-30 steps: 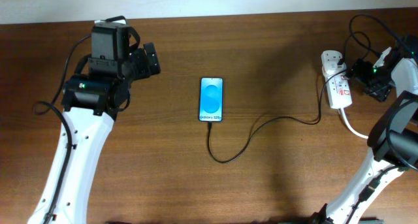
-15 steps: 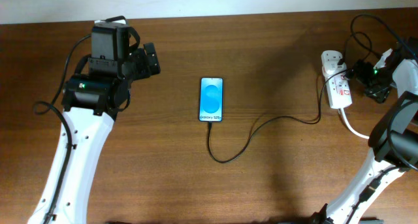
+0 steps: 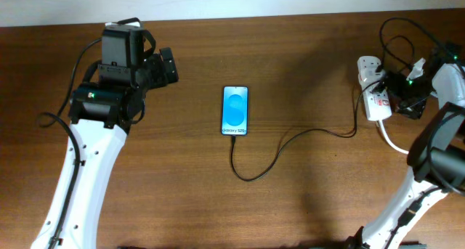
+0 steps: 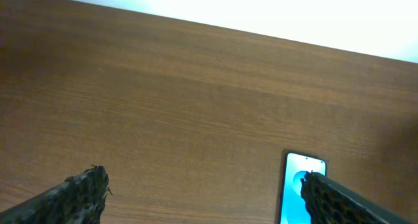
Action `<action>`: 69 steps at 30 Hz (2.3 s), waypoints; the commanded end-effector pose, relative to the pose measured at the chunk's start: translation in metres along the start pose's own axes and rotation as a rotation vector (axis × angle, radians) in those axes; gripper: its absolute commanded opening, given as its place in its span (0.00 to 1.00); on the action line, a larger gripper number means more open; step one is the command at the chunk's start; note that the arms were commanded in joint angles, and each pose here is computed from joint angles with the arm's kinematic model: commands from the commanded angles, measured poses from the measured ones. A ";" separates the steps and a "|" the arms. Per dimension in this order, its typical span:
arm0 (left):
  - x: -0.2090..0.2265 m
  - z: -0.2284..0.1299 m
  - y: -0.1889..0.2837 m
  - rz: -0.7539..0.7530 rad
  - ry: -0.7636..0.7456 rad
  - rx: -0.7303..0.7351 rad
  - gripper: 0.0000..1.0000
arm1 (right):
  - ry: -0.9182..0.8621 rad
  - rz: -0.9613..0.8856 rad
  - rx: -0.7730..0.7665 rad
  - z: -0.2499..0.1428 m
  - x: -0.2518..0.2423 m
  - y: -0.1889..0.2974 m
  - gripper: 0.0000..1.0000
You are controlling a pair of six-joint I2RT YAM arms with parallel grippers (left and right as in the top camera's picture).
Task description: Plug charger to phone and switch on socket
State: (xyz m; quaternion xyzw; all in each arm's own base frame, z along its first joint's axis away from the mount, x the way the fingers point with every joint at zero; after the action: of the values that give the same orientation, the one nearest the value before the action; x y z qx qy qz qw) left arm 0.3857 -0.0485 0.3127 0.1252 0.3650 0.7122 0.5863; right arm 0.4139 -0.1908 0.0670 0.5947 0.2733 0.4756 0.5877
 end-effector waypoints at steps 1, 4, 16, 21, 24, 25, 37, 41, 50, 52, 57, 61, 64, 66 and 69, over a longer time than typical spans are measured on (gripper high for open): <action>0.004 0.000 -0.003 0.019 -0.009 -0.003 0.99 | -0.046 -0.050 -0.081 -0.003 -0.002 0.062 0.98; 0.004 0.000 -0.003 0.019 -0.009 -0.003 0.99 | -0.051 -0.083 -0.058 -0.032 0.010 0.113 0.98; 0.004 0.000 -0.003 0.019 -0.009 -0.003 0.99 | 0.317 -0.072 -0.218 -0.143 0.144 0.244 0.99; 0.004 0.000 -0.003 0.019 -0.009 -0.003 0.99 | 0.448 -0.022 -0.298 -0.195 0.168 0.283 0.98; 0.004 0.000 -0.003 0.019 -0.009 -0.003 0.99 | 0.475 0.029 -0.383 -0.231 0.165 0.313 0.98; 0.004 0.000 -0.003 0.019 -0.009 -0.003 0.99 | 0.477 0.040 -0.379 -0.244 0.162 0.317 0.98; 0.004 0.000 -0.003 0.020 -0.009 -0.003 0.99 | 0.471 0.040 -0.346 -0.281 0.148 0.326 0.98; 0.004 0.000 -0.003 0.020 -0.009 -0.003 0.99 | 0.477 0.056 -0.384 -0.296 0.143 0.330 0.98; 0.004 0.000 -0.003 0.019 -0.009 -0.003 0.99 | 0.521 0.131 -0.691 -0.328 0.123 0.288 0.99; 0.004 0.000 -0.003 0.019 -0.009 -0.003 0.99 | 0.533 0.144 -0.761 -0.323 0.123 0.272 0.98; 0.004 0.000 -0.003 0.019 -0.009 -0.003 0.99 | 0.659 0.192 -0.885 -0.310 0.131 0.234 0.98; 0.004 0.000 -0.003 0.019 -0.009 -0.003 0.99 | 0.688 0.228 -1.015 -0.301 0.133 0.205 0.98; 0.004 0.000 -0.003 0.020 -0.010 -0.002 0.99 | 0.696 0.241 -1.094 -0.295 0.133 0.191 0.98; 0.004 0.000 -0.003 0.020 -0.009 -0.003 0.99 | 0.704 0.244 -1.131 -0.294 0.132 0.182 0.98; 0.004 0.000 -0.003 0.020 -0.009 -0.003 0.99 | 0.719 0.245 -1.175 -0.291 0.133 0.174 0.98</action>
State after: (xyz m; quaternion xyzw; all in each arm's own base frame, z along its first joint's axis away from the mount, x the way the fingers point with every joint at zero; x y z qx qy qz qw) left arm 0.3857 -0.0476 0.3123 0.1258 0.3637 0.7146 0.5842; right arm 0.1667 0.0236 0.2289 0.0249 0.0798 0.7689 0.6338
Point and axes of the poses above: each gripper's point midway between its finger pads, its own y axis back along the fingers, its own x axis along the line the jaws close on, z = x × y, the point moved 4 cm from there along y, back along the fingers, and after that the axes turned 13 degrees about y, right-handed, at the moved point
